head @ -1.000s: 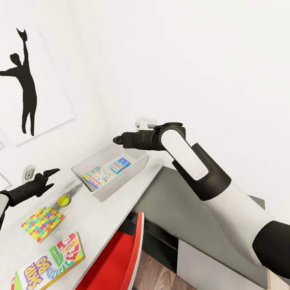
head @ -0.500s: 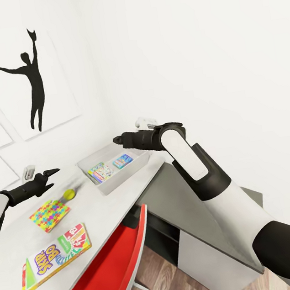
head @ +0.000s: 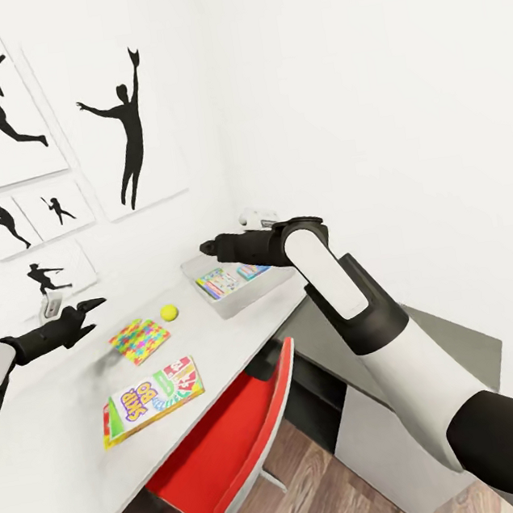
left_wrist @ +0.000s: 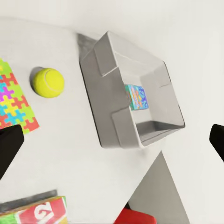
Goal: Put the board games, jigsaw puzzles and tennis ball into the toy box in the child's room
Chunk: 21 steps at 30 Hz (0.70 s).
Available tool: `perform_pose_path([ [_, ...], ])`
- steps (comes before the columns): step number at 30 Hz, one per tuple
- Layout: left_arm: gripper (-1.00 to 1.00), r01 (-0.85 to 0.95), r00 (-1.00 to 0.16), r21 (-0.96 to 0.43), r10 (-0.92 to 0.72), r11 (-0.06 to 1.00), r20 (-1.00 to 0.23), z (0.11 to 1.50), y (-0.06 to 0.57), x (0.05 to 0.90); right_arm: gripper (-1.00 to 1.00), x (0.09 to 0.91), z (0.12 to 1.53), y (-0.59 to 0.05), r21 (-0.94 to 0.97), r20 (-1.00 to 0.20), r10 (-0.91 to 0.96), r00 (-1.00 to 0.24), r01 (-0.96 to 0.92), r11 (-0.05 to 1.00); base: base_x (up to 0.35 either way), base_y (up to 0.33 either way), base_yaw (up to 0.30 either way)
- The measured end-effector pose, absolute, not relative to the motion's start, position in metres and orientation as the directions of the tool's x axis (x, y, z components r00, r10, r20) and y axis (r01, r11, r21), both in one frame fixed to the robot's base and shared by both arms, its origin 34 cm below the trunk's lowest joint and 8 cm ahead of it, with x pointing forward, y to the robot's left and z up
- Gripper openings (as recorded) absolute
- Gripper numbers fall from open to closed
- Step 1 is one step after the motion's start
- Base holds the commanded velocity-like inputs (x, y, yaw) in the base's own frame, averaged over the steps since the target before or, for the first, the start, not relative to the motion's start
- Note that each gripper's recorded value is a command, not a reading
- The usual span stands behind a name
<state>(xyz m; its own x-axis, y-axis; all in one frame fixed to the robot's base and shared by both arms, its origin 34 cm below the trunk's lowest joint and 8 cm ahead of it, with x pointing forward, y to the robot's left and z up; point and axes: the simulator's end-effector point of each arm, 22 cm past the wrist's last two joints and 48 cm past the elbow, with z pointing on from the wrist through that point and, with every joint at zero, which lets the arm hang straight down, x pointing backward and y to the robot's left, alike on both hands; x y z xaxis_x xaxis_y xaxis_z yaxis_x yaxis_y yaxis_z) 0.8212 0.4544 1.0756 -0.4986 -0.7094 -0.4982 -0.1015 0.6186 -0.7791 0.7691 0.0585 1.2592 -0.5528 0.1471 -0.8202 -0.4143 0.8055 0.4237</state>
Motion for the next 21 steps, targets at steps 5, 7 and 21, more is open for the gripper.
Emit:
perform_pose_path([
  [5,1.00,-0.101,-0.499,-0.779,-0.709,0.619,-0.499,1.076,0.454,0.821,1.00,0.769,1.260,0.058,0.424,-0.820,0.148,-0.552,-0.413,0.806,-0.086,0.019,0.288],
  [7,1.00,-0.101,-0.499,-0.778,-0.708,0.620,-0.499,1.076,0.454,0.821,1.00,0.769,1.260,0.058,0.424,-0.820,0.148,-0.552,-0.413,0.806,-0.022,0.005,0.286],
  [21,1.00,-0.086,-0.491,-0.781,-0.708,0.619,-0.507,1.087,0.452,0.820,1.00,0.764,1.271,0.058,0.418,-0.829,0.150,-0.538,-0.420,0.805,-0.004,0.001,0.081],
])
